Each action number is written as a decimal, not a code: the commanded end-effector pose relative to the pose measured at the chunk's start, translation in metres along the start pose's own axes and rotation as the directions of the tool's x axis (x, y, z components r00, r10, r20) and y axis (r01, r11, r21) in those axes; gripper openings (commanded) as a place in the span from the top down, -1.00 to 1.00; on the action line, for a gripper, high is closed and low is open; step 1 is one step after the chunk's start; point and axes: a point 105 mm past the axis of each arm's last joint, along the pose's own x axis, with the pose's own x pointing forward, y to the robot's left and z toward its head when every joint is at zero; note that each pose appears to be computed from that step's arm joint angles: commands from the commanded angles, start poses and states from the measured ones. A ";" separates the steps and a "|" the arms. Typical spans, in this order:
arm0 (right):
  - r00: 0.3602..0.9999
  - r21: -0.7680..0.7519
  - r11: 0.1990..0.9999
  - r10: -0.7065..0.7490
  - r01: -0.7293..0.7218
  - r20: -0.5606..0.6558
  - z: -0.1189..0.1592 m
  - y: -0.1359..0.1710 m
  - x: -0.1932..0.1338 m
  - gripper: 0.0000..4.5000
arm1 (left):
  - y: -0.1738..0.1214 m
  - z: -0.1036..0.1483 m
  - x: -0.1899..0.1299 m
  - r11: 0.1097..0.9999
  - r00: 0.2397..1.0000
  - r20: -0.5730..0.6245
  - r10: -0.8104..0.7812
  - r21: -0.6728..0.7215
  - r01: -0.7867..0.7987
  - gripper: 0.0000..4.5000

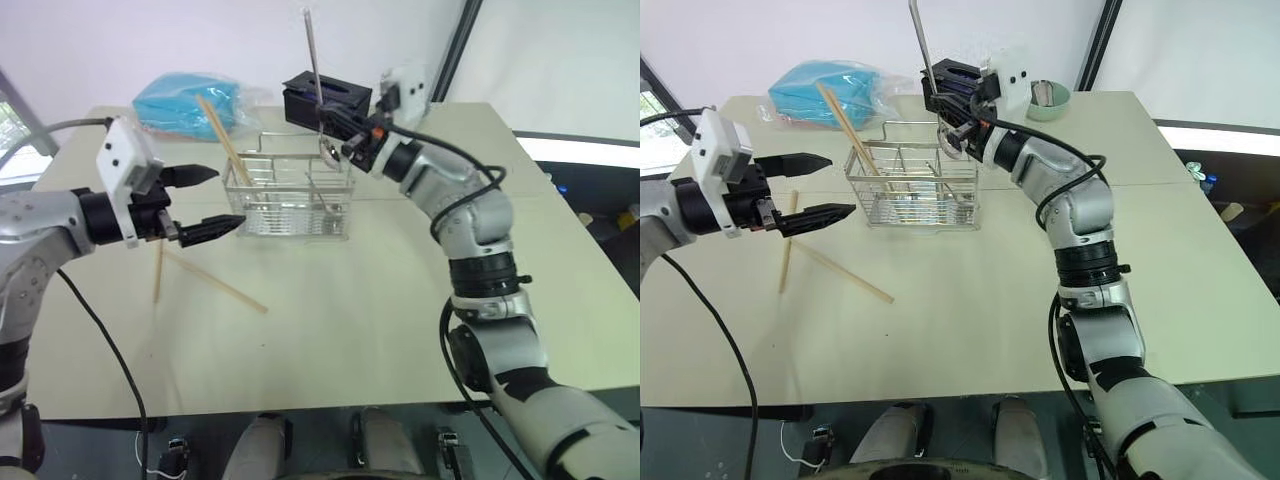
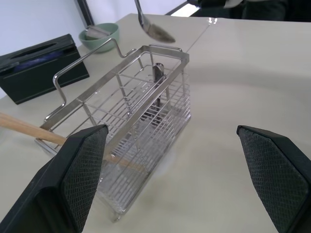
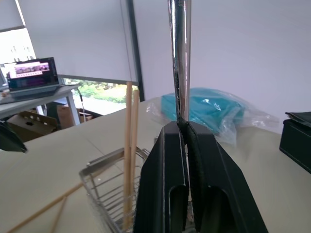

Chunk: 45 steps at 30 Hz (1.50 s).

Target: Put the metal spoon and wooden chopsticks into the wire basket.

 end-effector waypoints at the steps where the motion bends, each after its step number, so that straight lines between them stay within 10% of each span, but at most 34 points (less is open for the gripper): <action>1: 0.999 -0.030 1.000 -0.004 0.005 0.046 0.002 0.002 0.003 0.99 | 0.001 0.015 -0.009 0.998 0.999 0.037 0.036 0.049 -0.038 -1.00; 6: 0.999 0.004 1.000 -0.019 0.019 0.027 -0.014 0.004 0.003 0.99 | 0.000 0.015 -0.013 0.997 0.998 0.034 0.054 0.046 -0.056 -1.00; 15: 0.995 -0.022 0.996 -0.084 0.085 0.049 0.001 -0.008 -0.005 -0.99 | 0.005 0.017 -0.017 0.995 0.994 0.049 0.093 0.026 -0.095 -1.00; 28: 0.956 -0.209 0.951 0.258 -0.227 0.140 0.106 0.020 -0.068 -0.99 | 0.097 0.018 -0.058 0.788 0.796 0.097 0.598 -0.252 -0.561 -1.00; 36: 0.863 -0.118 0.859 0.478 -0.498 -0.166 0.042 0.064 -0.135 -0.99 | 0.144 -0.067 -0.072 0.419 0.538 -0.372 0.756 -0.358 -0.835 -1.00; 45: 0.913 -0.074 0.922 0.360 -0.379 -0.194 0.018 0.063 -0.146 -0.99 | 0.141 -0.138 -0.033 0.397 0.517 -0.605 0.605 -0.334 -0.855 -1.00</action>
